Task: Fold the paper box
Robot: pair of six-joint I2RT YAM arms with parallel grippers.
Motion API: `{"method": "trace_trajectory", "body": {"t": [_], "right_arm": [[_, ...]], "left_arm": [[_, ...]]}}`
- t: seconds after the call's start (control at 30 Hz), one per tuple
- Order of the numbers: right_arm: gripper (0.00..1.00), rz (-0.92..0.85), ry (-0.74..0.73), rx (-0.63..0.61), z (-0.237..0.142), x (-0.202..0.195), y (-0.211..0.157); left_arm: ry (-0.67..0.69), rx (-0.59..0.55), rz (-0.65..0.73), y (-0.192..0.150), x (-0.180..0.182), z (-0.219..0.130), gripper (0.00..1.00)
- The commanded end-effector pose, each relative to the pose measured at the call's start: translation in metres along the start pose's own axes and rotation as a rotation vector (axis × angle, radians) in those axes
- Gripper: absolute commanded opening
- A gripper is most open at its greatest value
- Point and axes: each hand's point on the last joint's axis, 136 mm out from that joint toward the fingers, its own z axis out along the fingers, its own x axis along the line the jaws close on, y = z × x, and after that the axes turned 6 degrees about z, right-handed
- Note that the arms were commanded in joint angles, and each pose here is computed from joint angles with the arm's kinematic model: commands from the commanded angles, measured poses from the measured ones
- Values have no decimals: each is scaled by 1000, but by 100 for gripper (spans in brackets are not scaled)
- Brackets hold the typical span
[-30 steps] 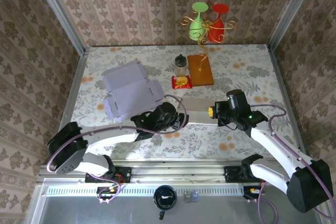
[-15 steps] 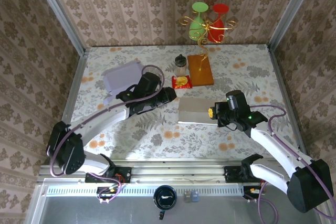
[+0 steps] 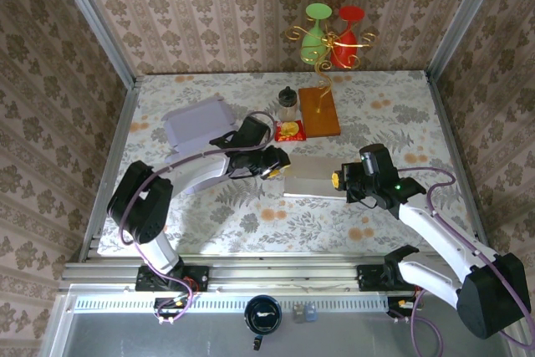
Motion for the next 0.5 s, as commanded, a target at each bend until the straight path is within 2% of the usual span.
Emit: {"method": "trace_trajectory", "body": {"t": [0.0, 0.47], "right_arm": [[0, -8, -24, -43, 5, -9, 9], [0, -11, -29, -41, 7, -13, 11]], "left_arm": [[-57, 3, -1, -1, -14, 3, 39], [-28, 23, 8, -13, -6, 14, 28]]}}
